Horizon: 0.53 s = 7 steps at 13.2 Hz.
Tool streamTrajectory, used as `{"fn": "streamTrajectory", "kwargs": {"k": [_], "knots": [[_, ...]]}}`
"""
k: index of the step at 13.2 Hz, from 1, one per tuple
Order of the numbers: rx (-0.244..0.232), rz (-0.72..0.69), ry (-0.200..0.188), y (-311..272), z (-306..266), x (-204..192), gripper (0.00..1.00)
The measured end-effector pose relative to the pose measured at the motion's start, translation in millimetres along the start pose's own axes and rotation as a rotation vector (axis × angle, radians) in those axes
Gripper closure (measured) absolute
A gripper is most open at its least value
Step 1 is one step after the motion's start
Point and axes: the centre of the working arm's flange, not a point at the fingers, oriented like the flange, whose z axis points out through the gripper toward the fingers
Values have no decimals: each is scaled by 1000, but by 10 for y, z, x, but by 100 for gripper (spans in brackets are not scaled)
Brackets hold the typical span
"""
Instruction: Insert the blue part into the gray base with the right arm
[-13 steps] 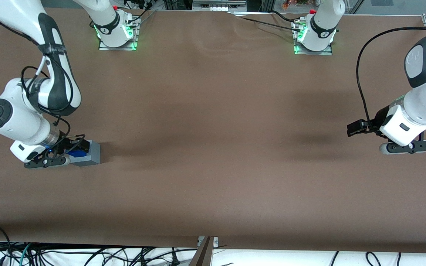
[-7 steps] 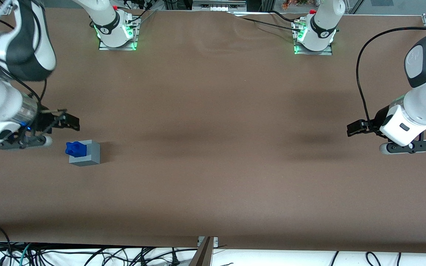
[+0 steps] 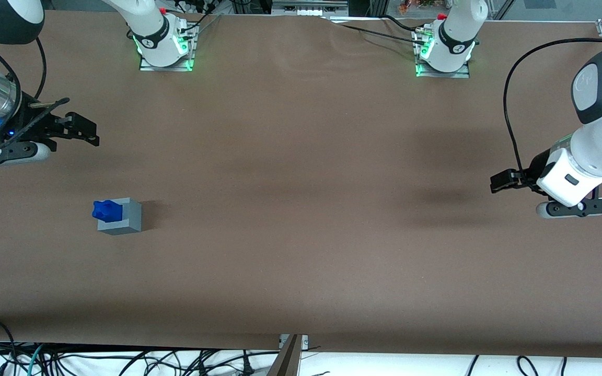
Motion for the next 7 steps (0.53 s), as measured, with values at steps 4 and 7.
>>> {"fn": "streamTrajectory", "kwargs": {"k": [4, 7], "knots": [[-8, -11, -20, -16, 92, -4, 1], [-31, -11, -9, 27, 29, -29, 1]]}}
